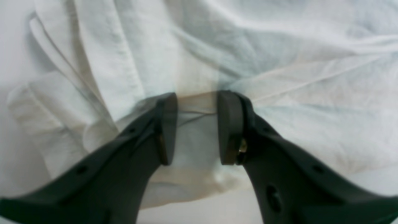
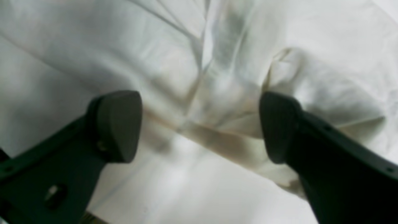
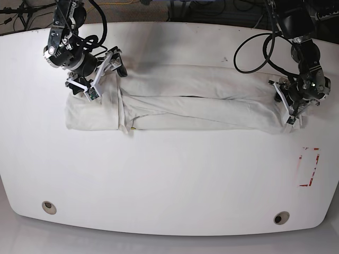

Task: Fold the T-shirt properly
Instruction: 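Regrasp the strip's end with the right gripper and pull it outward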

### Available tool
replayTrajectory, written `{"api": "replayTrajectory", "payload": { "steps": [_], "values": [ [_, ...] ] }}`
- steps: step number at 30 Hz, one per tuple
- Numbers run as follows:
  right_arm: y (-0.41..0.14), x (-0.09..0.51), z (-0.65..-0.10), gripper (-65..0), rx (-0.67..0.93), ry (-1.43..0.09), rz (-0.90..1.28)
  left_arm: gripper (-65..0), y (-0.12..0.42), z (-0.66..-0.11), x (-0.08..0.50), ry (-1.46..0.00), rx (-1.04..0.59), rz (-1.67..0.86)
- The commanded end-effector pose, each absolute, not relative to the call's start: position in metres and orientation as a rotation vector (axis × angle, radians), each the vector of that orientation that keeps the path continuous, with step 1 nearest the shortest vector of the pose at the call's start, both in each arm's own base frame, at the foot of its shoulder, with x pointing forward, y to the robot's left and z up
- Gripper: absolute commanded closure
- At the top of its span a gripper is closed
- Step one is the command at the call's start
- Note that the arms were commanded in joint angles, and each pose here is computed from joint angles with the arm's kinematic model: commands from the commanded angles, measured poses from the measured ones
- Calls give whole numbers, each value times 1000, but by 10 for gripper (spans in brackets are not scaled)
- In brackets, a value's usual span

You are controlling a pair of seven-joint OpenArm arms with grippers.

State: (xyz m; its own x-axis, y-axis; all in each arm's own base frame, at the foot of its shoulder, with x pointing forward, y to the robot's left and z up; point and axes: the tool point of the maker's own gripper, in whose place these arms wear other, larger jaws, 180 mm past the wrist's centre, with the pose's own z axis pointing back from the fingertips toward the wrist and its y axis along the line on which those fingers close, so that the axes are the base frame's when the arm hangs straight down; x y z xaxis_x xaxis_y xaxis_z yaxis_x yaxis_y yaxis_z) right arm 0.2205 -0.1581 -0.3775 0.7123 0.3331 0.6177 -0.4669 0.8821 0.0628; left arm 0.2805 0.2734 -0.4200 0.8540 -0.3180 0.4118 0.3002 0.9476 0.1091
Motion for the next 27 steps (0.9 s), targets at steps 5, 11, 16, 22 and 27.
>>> {"api": "replayTrajectory", "payload": {
  "steps": [5,11,16,22,27],
  "values": [
    [-165,241,-343,-450,244,-767,445,-214,282,-434,260,-330,74,-333],
    [-181,269,-326,-376,252,-843,397,-214,281,-433,262,-332,75,-334],
    [-202,296,-343,-263,199,-804,351,-214,281,-433,262,-334,75,-334],
    [-222,297,-374,-200,152,-703,308,-214,281,-433,262,-335,75,-334],
    [-233,282,-385,-197,106,-658,311,-214,281,-433,262,-334,74,-334]
  ]
}}
